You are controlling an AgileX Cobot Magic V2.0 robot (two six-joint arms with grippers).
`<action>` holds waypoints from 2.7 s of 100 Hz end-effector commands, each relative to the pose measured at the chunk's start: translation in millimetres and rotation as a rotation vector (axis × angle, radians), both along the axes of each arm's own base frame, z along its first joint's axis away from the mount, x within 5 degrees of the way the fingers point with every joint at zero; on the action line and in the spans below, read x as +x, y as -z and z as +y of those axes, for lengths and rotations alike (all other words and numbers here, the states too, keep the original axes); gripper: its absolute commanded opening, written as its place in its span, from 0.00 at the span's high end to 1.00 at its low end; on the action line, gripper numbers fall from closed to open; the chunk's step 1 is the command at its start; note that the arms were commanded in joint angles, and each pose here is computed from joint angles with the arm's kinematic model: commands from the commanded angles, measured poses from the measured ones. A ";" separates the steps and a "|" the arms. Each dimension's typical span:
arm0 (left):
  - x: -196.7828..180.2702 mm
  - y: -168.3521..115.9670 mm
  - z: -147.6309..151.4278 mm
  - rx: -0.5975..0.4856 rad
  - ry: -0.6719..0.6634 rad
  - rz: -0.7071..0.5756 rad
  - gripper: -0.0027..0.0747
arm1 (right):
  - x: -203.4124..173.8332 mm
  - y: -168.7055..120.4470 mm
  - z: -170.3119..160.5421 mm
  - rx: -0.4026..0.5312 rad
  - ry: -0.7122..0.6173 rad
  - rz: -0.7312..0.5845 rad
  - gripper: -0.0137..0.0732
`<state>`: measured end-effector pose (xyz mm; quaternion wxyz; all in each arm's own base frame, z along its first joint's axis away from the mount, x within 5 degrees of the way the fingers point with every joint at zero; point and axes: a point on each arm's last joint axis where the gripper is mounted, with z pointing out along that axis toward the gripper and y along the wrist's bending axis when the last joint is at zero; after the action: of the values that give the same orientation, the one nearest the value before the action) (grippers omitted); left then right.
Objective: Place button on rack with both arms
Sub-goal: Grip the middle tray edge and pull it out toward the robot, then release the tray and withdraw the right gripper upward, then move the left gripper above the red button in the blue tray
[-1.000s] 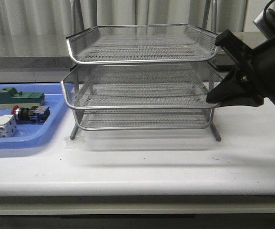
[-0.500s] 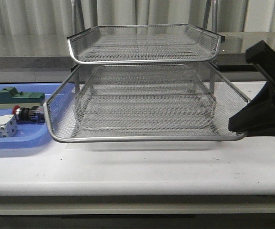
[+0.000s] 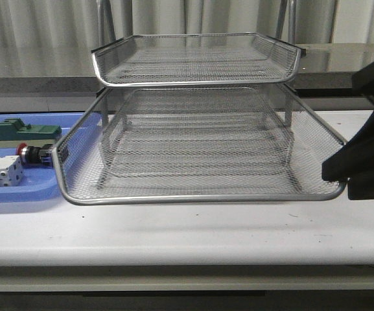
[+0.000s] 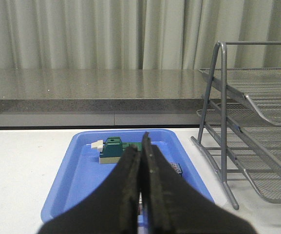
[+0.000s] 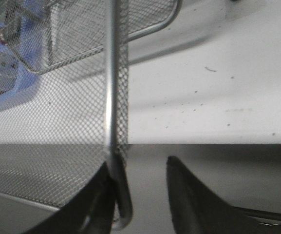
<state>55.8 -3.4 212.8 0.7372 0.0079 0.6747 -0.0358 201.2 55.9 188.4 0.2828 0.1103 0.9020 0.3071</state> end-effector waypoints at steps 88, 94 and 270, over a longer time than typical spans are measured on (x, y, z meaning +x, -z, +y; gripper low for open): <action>-1.4 5.7 -0.3 -0.017 0.004 -0.069 0.99 | -29.8 -95.3 -14.5 -0.273 -0.067 -0.467 0.33; -1.4 5.7 -0.3 -0.017 0.004 -0.069 0.99 | -31.3 -104.5 -13.9 -0.289 -0.090 -0.478 0.33; -1.4 5.7 -0.3 -0.017 0.004 -0.069 0.99 | -136.3 -155.1 -54.6 -0.657 0.050 -0.293 0.92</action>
<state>55.8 -3.4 212.8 0.7372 0.0079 0.6747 -0.0358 62.4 2.3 330.1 0.4016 -0.0113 0.9157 0.0109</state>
